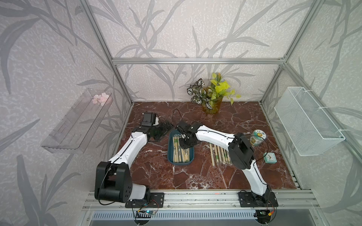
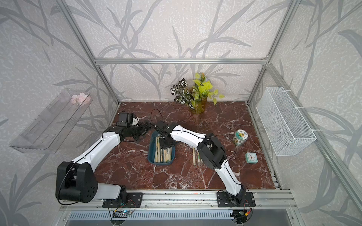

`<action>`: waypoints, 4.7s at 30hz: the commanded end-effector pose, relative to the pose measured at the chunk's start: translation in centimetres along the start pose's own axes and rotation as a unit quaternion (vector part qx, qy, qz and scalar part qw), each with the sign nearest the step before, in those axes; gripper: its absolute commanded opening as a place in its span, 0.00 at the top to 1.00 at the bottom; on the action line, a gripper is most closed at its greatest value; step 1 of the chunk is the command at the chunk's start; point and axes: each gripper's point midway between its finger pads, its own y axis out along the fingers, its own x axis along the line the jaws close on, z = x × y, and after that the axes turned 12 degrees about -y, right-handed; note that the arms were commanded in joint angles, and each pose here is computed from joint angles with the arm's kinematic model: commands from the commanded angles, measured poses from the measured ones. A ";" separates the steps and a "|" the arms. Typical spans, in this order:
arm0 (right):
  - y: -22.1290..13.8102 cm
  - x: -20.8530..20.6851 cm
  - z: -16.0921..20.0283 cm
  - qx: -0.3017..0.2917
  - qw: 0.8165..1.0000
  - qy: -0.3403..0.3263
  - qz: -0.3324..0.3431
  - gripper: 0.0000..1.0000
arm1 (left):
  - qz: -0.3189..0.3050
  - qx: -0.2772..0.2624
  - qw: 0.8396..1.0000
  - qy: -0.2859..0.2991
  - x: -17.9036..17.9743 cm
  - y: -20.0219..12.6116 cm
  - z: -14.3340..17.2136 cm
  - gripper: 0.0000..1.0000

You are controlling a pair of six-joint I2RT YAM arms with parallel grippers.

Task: Take the paired disposable chopsticks out of the storage box
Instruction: Pick up the paired disposable chopsticks from the storage box, then place the paired disposable chopsticks at the center of the board, then pick up the paired disposable chopsticks from the storage box.

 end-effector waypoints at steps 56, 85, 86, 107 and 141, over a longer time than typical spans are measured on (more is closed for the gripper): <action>-5.4 -0.2 -3.2 -0.055 0.996 0.054 -0.050 0.90 | 0.043 0.011 0.999 0.004 -0.8 -1.1 0.3 0.00; -4.8 -11.8 4.8 -0.034 0.992 0.120 0.033 0.90 | 0.059 0.076 0.994 0.051 -4.9 1.5 6.7 0.00; -4.4 -11.9 5.2 -0.027 0.992 0.121 0.035 0.90 | 0.058 0.075 0.994 0.052 -4.9 1.5 6.8 0.00; -2.7 -13.2 6.8 -0.007 0.990 0.127 0.064 0.69 | 0.043 0.078 0.994 0.059 -4.6 2.3 7.2 0.00; -2.1 -1.0 -0.5 -0.006 1.000 -0.011 0.000 0.74 | 0.004 0.010 1.000 -0.004 -0.4 0.0 0.4 0.00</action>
